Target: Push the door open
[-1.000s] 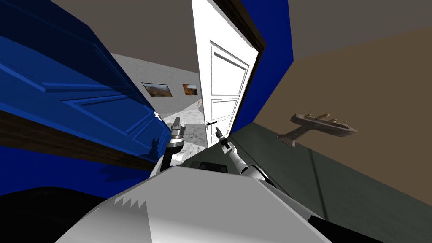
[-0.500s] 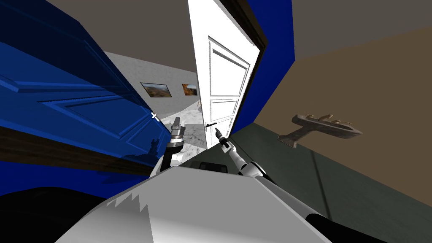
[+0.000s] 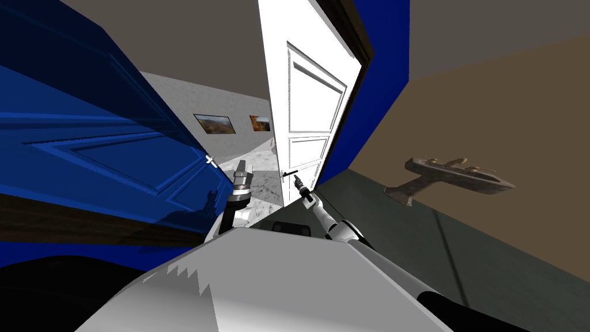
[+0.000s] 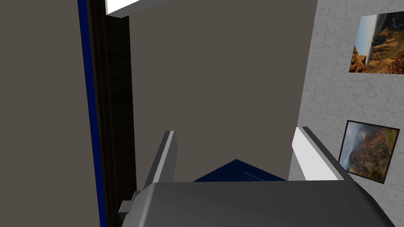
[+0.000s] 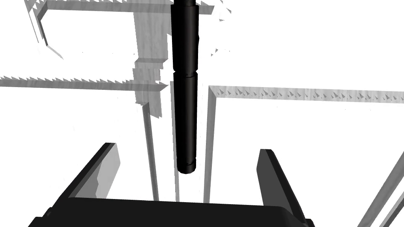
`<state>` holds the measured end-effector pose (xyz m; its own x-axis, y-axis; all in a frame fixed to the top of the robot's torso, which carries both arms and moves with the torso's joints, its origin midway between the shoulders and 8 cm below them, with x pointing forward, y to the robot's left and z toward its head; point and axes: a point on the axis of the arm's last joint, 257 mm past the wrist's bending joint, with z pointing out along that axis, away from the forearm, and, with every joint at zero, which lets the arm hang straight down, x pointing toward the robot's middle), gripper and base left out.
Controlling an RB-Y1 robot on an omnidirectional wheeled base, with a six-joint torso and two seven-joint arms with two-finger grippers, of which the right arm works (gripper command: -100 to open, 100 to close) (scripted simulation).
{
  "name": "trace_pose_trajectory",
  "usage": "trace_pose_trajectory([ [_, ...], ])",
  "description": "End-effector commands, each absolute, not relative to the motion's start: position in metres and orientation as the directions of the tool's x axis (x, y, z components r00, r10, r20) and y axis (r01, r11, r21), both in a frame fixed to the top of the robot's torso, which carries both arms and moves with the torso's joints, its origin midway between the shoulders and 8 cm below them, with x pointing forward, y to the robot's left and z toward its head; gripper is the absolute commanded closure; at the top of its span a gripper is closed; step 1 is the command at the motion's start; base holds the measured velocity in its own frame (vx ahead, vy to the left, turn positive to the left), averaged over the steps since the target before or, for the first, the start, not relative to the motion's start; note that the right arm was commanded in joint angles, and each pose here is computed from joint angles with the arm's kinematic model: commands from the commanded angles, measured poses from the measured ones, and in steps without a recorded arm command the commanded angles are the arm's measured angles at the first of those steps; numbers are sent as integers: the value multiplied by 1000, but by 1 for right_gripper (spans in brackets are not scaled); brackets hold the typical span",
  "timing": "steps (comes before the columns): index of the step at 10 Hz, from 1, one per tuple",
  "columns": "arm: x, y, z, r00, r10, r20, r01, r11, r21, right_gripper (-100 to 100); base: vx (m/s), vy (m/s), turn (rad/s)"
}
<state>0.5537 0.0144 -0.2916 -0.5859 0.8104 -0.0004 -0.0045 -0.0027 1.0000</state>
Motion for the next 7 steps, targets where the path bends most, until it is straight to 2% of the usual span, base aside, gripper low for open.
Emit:
trace_pose_trajectory([
  [1,554,13,-292,-583,813,-1,-5,-2,1000,-100,157,86,20],
  [5,556,14,-293,-572,820,3,-2,-5,1000,-100,183,114,35],
  [6,556,13,-293,-574,819,2,-3,-4,1000,-100,75,53,1],
  [7,556,13,-293,-574,819,2,-3,-4,1000,100,-8,-6,-3],
])
